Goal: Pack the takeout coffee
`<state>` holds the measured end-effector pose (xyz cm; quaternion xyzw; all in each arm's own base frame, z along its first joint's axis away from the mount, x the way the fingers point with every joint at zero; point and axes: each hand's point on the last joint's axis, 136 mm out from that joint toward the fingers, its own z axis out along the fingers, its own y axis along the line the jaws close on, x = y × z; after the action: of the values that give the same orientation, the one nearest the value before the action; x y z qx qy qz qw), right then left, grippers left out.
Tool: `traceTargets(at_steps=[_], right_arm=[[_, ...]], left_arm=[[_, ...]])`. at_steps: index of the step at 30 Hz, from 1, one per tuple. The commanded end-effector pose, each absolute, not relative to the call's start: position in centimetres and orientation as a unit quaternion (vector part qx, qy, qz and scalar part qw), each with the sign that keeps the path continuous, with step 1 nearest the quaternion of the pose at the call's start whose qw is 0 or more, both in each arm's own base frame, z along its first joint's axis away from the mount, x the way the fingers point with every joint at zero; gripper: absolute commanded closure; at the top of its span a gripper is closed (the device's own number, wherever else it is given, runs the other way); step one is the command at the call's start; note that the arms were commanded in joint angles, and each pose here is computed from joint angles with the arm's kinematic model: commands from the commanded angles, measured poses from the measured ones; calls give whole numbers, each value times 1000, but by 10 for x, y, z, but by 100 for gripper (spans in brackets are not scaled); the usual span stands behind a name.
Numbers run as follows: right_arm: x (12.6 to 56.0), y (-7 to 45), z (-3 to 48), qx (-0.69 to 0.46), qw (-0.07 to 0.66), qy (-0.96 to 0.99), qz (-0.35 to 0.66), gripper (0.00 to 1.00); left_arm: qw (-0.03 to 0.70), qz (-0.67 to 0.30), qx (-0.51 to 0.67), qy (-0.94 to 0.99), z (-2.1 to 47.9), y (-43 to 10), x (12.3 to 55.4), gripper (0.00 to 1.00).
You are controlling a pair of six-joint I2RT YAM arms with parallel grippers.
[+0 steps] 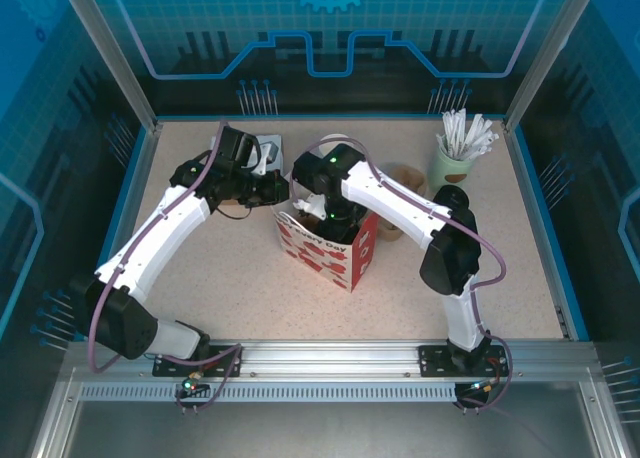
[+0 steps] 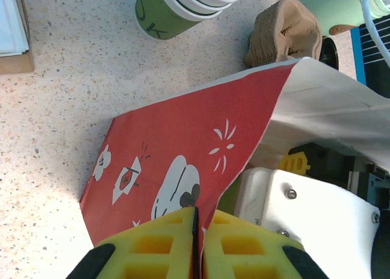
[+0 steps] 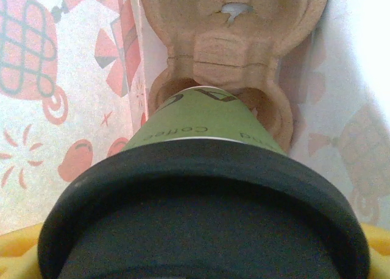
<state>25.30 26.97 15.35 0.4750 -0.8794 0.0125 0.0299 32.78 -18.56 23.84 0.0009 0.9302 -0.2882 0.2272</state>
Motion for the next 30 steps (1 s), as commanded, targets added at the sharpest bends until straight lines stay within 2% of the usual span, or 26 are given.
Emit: traceTargets(at_steps=[1,30], right_arm=[[256,266,157,485,21,-874,4,23],[258,261,115,499,27,-866,-3,23]], left_arm=[[230,-278,14,932,244,-186,328,89],[228,-276,14,934,242,-185,328,88]])
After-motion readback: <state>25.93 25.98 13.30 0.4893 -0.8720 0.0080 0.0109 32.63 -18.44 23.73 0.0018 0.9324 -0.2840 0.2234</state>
